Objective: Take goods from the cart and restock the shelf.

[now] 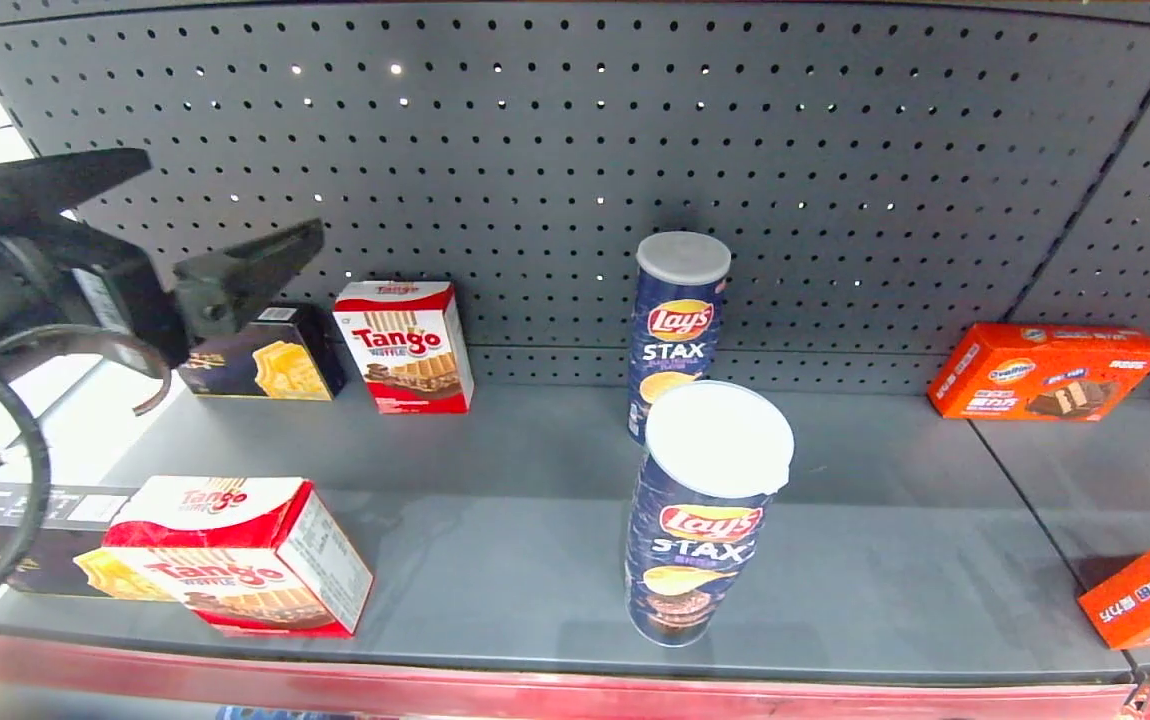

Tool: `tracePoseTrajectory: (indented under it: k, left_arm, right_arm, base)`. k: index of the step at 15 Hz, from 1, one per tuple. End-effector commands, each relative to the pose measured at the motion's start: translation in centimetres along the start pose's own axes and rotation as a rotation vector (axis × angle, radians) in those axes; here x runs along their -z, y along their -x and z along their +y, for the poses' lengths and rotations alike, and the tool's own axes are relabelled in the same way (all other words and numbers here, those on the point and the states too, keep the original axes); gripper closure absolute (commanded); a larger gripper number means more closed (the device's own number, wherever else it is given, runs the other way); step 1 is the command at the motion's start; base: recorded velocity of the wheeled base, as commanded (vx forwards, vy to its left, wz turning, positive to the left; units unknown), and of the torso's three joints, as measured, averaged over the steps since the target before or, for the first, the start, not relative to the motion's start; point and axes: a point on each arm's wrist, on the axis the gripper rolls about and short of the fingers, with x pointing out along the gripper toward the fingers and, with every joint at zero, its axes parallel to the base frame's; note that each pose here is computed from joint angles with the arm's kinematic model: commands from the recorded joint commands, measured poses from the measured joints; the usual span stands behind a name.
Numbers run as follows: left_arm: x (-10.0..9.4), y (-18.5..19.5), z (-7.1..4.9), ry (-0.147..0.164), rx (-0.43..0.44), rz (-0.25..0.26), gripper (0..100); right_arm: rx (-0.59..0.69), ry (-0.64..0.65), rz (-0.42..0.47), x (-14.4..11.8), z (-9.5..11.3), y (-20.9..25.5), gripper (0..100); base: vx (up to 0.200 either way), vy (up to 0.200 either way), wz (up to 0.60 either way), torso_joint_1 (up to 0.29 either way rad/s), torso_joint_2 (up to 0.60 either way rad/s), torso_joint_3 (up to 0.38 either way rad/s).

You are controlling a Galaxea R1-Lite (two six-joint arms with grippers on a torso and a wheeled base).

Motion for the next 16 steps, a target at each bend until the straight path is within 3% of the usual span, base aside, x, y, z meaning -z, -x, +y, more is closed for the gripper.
tracePoseTrajectory:
  k: [1,2,6,10,15,16]
  left_arm:
    - [-2.0,4.5,1.2,0.011,-0.022,-0.071,0]
    - [-2.3,7.7,1.9,0.009,-0.024,-0.059,0]
    - [-1.5,14.6,2.8,0.004,-0.060,-0.010,0]
    - [2.4,21.2,2.7,-0.001,-0.063,0.018,0]
    - [8.3,23.7,1.5,-0.005,-0.059,0.049,0]
    - [10.7,24.0,0.9,-0.002,-0.053,0.074,0]
  right_arm:
    - [0.012,0.006,-0.072,0.5,0.2,2.4,0]
    - [0.014,0.007,-0.089,1.8,0.4,3.7,0]
    - [0.019,0.008,-0.115,4.5,0.8,5.8,0]
    - [0.022,0.003,-0.065,8.6,1.4,8.5,0]
    - [0.024,-0.007,0.001,11.1,1.7,8.5,0]
    - [0.023,-0.009,0.015,12.0,1.7,8.2,0]
  base:
    - [0.000,0.000,0.00,0.000,0.00,0.000]
    - [0.000,0.000,0.00,0.000,0.00,0.000]
    - [0.000,0.000,0.00,0.000,0.00,0.000]
    - [0.000,0.000,0.00,0.000,0.00,0.000]
    - [0.000,0.000,0.00,0.000,0.00,0.000]
    - [0.000,0.000,0.00,0.000,0.00,0.000]
